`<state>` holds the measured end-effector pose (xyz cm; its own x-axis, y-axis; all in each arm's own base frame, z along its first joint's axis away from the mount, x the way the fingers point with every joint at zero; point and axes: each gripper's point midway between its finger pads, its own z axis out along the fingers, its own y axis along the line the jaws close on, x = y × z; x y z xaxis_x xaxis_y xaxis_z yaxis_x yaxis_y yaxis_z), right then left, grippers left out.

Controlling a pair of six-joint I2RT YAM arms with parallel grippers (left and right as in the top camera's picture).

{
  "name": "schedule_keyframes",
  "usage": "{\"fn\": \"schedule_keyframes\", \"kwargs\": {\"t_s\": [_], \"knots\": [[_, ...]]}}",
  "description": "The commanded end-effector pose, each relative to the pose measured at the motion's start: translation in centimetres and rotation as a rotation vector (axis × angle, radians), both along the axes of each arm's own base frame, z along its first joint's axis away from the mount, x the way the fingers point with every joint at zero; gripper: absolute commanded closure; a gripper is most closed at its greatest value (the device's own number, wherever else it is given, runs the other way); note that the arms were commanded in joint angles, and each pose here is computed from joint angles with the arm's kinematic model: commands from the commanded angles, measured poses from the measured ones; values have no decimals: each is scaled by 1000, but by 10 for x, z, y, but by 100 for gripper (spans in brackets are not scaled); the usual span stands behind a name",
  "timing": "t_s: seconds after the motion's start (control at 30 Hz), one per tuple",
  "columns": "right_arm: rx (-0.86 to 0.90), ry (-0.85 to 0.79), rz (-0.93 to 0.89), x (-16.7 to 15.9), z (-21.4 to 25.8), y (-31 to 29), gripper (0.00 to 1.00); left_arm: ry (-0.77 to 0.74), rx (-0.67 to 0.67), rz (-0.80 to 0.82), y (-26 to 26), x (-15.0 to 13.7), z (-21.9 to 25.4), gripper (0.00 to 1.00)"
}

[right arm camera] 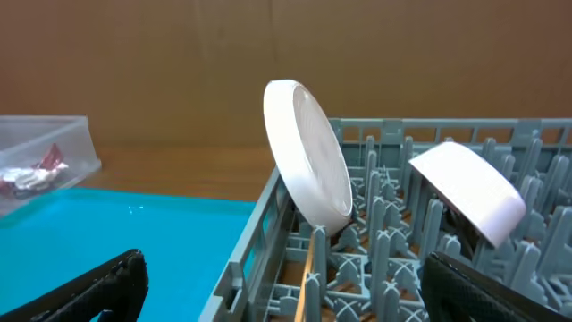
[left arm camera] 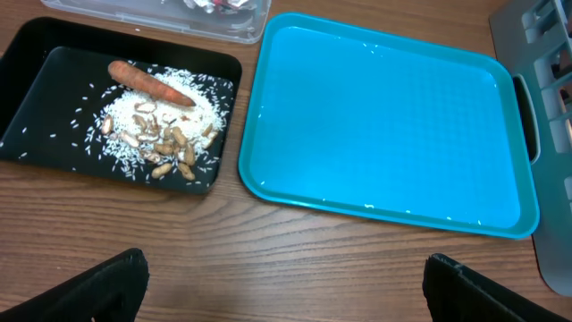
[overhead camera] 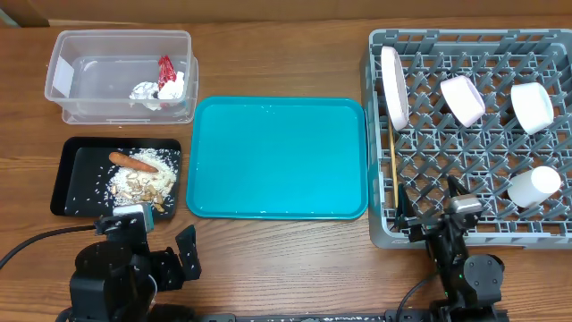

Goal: Sort waste into correct bins and load items into the dishwasher

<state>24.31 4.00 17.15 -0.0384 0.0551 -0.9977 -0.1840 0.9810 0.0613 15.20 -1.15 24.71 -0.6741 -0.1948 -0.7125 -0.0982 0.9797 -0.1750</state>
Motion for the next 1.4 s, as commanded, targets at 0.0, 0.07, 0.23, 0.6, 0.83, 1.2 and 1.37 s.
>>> {"fn": "schedule_keyframes", "kwargs": {"t_s": [0.0,0.07,0.23,0.6,0.83,1.2,1.37], "knots": [[-46,-19,25,-1,0,4,0,-6,16,6,3,0,0,0],[-46,-20,25,-1,0,4,0,-6,16,7,3,0,0,0],[-46,-20,25,-1,0,4,0,-6,16,7,3,0,0,0],[-46,-20,25,-1,0,4,0,-6,16,6,3,0,0,0],[-46,-20,25,-1,0,4,0,-6,16,7,3,0,0,0],[-46,-20,25,-1,0,4,0,-11,17,9,4,-1,0,0],[-46,-20,25,-1,0,4,0,-54,21,57,12,-2,-1,0]]}}
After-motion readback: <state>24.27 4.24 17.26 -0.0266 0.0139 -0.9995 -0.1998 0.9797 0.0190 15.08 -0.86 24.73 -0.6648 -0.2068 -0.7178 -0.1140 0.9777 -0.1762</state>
